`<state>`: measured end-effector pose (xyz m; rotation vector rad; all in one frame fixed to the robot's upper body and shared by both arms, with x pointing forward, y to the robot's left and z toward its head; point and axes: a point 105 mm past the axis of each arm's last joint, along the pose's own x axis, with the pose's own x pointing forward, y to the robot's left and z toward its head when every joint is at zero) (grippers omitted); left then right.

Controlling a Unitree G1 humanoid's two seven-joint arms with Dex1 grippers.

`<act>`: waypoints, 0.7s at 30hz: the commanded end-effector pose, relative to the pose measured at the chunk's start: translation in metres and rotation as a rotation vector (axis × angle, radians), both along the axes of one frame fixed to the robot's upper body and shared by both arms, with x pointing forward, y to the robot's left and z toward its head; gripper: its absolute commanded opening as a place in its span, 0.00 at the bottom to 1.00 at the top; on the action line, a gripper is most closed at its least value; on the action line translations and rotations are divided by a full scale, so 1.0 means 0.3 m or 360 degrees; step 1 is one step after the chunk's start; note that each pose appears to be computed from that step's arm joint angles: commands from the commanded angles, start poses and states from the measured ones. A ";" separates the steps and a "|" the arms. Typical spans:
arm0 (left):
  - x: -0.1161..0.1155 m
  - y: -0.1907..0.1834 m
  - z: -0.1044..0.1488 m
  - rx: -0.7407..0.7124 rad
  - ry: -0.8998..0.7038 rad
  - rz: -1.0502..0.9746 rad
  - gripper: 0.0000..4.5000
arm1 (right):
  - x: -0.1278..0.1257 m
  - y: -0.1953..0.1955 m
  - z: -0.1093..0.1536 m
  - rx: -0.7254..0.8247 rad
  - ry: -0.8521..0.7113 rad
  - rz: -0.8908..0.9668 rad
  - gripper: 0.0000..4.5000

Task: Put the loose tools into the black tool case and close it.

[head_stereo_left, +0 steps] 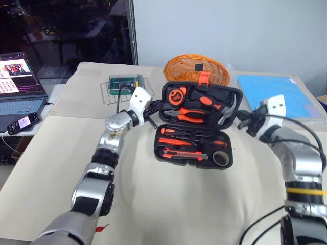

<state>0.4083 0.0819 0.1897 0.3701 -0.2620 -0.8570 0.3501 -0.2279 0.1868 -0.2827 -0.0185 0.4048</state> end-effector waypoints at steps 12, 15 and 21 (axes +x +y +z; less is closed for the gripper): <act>-0.276 0.218 -0.084 0.0192 0.0690 -0.0360 0.45 | -0.281 0.002 -0.121 -0.0590 0.0279 0.0520 0.28; -0.344 0.269 -0.086 0.0250 0.0845 -0.0407 0.70 | -0.339 -0.051 -0.132 -0.0613 0.0409 0.0504 0.37; -0.453 0.256 -0.019 0.0294 0.0950 -0.0637 1.00 | -0.474 0.043 -0.138 -0.0379 0.0637 0.0796 0.25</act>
